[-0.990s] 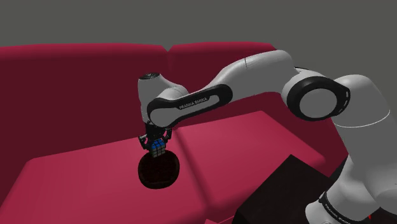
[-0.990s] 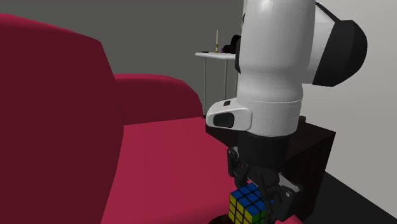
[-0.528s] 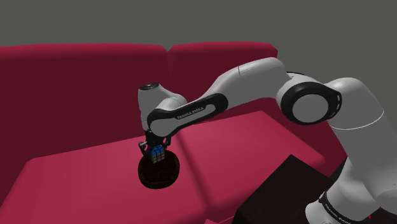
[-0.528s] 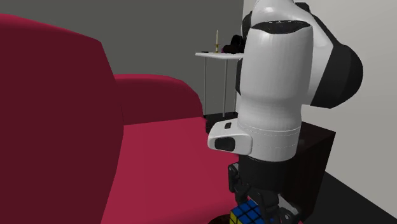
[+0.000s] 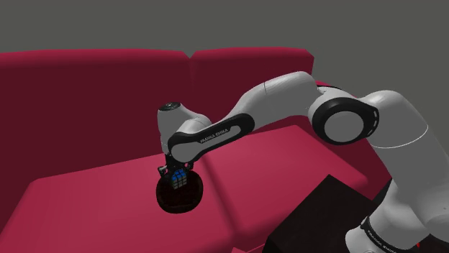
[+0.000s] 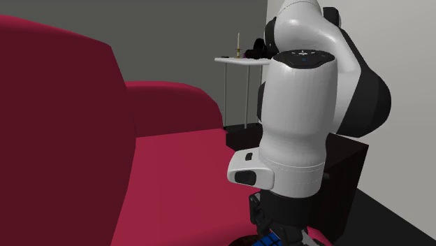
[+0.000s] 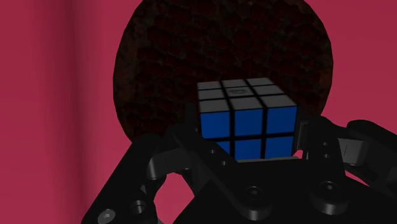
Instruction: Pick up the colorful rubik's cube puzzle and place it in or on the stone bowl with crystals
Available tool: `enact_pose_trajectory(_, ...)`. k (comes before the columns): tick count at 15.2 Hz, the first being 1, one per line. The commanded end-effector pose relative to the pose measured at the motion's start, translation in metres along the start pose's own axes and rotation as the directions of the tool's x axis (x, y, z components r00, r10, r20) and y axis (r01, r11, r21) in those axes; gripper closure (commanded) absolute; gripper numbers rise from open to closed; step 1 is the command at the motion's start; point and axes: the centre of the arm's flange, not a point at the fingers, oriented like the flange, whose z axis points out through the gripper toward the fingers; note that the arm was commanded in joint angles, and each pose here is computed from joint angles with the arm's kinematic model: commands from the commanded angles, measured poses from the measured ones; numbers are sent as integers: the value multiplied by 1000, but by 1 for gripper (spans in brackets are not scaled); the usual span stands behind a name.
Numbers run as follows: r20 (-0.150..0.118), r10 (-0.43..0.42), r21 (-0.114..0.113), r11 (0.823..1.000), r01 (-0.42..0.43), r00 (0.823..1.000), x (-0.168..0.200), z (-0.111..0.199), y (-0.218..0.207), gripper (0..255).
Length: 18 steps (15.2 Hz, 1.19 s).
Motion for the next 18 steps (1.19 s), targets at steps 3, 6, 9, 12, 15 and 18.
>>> enact_pose_trajectory(3,-1,0,0,1000,0,1000,0,0,0,255)
enact_pose_trajectory(6,-1,0,0,1000,0,1000,0,0,0,0)
enact_pose_trajectory(9,-1,0,0,1000,0,1000,0,0,0,0)
enact_pose_trajectory(12,-1,0,0,1000,0,1000,0,-26,0,0)
enact_pose_trajectory(15,-1,0,0,1000,0,1000,0,-50,0,0)
enact_pose_trajectory(18,-1,0,0,1000,0,1000,0,-50,0,0)
